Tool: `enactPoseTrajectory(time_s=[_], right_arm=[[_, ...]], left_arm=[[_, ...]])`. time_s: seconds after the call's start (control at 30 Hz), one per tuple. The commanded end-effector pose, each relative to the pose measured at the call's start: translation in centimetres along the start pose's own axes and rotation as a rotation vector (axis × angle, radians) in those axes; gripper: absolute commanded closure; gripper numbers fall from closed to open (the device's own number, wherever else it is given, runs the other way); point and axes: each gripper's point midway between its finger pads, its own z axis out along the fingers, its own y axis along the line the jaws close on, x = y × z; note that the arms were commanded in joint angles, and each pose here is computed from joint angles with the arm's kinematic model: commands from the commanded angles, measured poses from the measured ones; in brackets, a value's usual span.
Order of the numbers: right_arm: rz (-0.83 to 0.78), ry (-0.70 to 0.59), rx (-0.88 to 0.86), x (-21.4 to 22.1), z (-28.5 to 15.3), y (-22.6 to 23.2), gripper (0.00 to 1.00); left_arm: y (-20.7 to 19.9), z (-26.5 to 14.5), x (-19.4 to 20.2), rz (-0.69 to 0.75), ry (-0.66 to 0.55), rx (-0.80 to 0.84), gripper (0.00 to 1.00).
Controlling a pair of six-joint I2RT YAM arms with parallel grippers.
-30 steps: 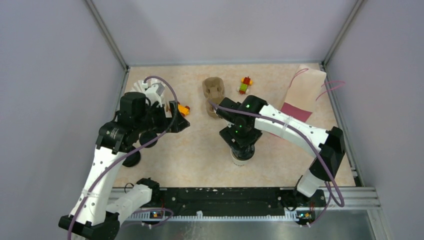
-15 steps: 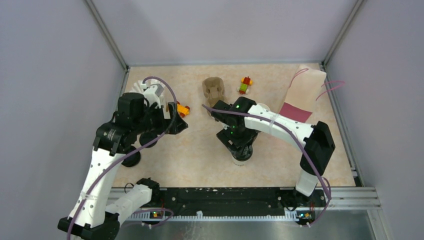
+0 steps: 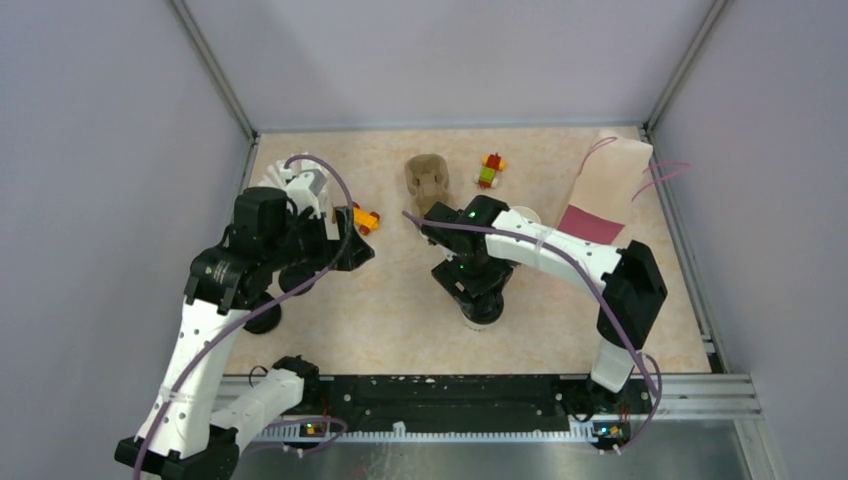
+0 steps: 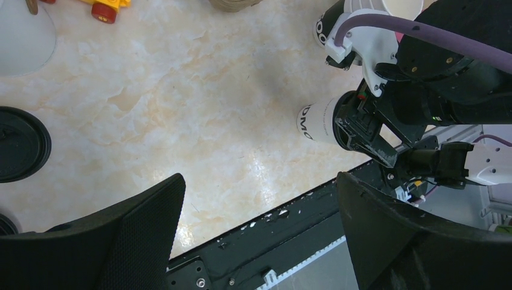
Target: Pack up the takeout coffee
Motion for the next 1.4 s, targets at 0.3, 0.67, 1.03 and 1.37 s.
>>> enactPoseTrajectory(time_s=[0.3, 0.67, 1.03, 1.37], right_arm=[[-0.008, -0.053, 0.014, -1.6, -1.8, -0.6, 0.15], [-0.009, -0.106, 0.012, -2.5, -4.3, -0.7, 0.11], [0.129, -0.330, -0.120, -2.8, -9.5, -2.5, 0.22], [0.281, -0.524, -0.226, -2.4, -9.6, -5.8, 0.41]], left_arm=[[-0.4, -0.5, -1.2, 0.017, -0.046, 0.012, 0.01], [-1.1, -0.2, -1.1, 0.004, -0.033, 0.049, 0.01], [-3.9, 2.8, 1.6, -0.149, 0.142, 0.260, 0.17], [-7.8, 6.8, 3.3, -0.164, 0.191, 0.314, 0.25]])
